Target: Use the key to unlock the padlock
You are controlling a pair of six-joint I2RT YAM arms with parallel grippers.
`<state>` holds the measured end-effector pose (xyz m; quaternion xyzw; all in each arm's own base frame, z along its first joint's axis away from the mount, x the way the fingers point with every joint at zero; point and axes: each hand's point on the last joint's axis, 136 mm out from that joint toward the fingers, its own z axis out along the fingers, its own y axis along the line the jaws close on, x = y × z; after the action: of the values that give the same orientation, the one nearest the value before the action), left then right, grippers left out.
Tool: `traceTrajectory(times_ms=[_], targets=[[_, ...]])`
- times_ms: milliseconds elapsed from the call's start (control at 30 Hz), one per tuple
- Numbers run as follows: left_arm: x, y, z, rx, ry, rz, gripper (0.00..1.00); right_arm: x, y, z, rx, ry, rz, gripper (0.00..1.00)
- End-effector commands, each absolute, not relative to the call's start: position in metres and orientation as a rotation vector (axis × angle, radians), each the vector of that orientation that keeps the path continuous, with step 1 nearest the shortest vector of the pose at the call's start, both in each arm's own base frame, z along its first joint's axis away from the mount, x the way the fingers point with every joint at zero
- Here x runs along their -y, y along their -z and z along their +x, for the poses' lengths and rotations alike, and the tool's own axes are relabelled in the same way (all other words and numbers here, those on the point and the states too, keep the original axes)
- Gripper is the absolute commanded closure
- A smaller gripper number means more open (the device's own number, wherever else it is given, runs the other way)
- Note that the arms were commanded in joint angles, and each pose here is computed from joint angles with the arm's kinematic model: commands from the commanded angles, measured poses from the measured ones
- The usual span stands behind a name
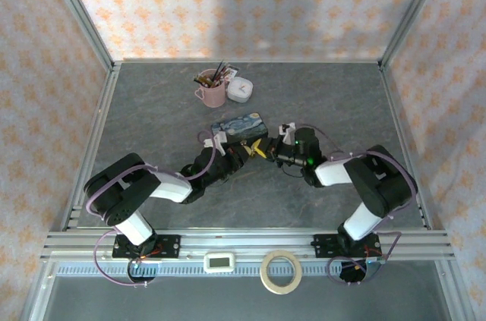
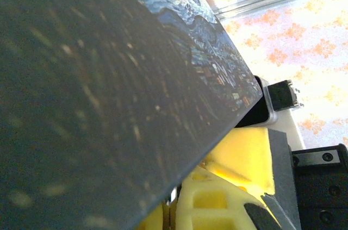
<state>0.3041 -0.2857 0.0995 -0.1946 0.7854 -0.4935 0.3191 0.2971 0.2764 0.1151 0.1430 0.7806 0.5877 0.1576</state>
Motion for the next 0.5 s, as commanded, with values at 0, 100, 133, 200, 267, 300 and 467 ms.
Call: traceTrajectory(times_ms=[0, 100, 133, 200, 267, 300, 467], targets=[[0.273, -0.098, 0.305, -2.061, 1.186, -0.554, 1.0, -0.274, -0.137, 0.301, -2.159, -1.631, 0.302, 1.0], [0.249, -0.089, 0.311, -2.033, 1.051, -0.649, 1.0, -0.267, -0.134, 0.303, -2.164, -1.59, 0.288, 1.0], [0.244, -0.089, 0.313, -2.018, 1.03, -0.668, 1.0, -0.265, -0.134, 0.305, -2.164, -1.576, 0.28, 1.0], [0.243, -0.091, 0.318, -1.991, 1.013, -0.692, 1.0, -0.264, -0.135, 0.307, -2.17, -1.552, 0.257, 1.0], [0.245, -0.091, 0.322, -1.975, 1.011, -0.721, 1.0, -0.263, -0.137, 0.31, -2.172, -1.526, 0.241, 1.0], [0.249, -0.093, 0.324, -1.964, 1.02, -0.725, 1.0, -0.262, -0.138, 0.311, -2.171, -1.51, 0.235, 1.0], [0.277, -0.087, 0.331, -1.941, 1.076, -0.77, 1.0, -0.25, -0.141, 0.317, -2.168, -1.416, 0.253, 1.0]])
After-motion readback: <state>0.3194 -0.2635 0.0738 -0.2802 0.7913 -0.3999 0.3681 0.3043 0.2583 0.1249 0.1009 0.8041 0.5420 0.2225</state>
